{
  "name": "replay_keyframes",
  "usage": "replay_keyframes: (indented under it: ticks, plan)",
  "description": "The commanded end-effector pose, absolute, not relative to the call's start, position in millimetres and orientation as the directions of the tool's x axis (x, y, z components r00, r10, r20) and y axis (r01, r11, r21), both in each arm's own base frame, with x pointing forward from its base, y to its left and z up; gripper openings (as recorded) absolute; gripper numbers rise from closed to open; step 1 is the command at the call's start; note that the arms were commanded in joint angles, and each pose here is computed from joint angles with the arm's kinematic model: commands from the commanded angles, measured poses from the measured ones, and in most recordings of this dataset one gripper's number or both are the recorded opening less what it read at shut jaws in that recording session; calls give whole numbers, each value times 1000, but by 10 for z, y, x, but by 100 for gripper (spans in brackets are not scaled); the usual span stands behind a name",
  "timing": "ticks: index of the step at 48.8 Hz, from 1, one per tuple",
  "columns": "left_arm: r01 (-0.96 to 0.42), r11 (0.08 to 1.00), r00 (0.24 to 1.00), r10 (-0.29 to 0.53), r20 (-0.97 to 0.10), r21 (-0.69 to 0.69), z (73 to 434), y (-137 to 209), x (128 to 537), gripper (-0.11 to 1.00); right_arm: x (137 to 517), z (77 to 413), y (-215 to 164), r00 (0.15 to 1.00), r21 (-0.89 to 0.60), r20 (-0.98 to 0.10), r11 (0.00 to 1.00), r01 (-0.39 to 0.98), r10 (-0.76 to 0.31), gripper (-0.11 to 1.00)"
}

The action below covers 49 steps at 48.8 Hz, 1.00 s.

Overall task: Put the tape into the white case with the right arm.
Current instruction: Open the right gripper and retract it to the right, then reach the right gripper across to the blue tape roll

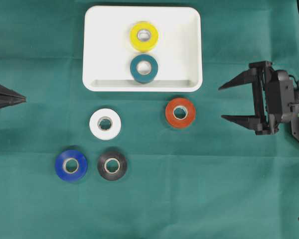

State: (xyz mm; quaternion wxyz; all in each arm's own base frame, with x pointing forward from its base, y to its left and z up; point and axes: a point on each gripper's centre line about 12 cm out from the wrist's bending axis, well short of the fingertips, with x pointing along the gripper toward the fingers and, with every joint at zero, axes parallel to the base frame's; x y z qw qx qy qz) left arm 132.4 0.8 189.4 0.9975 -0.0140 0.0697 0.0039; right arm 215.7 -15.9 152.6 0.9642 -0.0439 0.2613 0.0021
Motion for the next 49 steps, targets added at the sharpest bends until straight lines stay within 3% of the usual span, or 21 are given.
replay_keyframes:
  ticks: [1,22,49]
  plan:
    - [-11,1000,992,8,-128,-27,1942,10,1337,0,2203,1589,-152,875,-84,-484,996,-30,-15,66]
    - [-11,1000,992,8,-128,-27,1942,10,1337,0,2621,1672,-29,868,-83,-495,992,-97,44,66]
    - [-11,1000,992,8,-127,-27,1948,10,1338,0,3891,1665,263,850,-89,-515,979,-185,114,66]
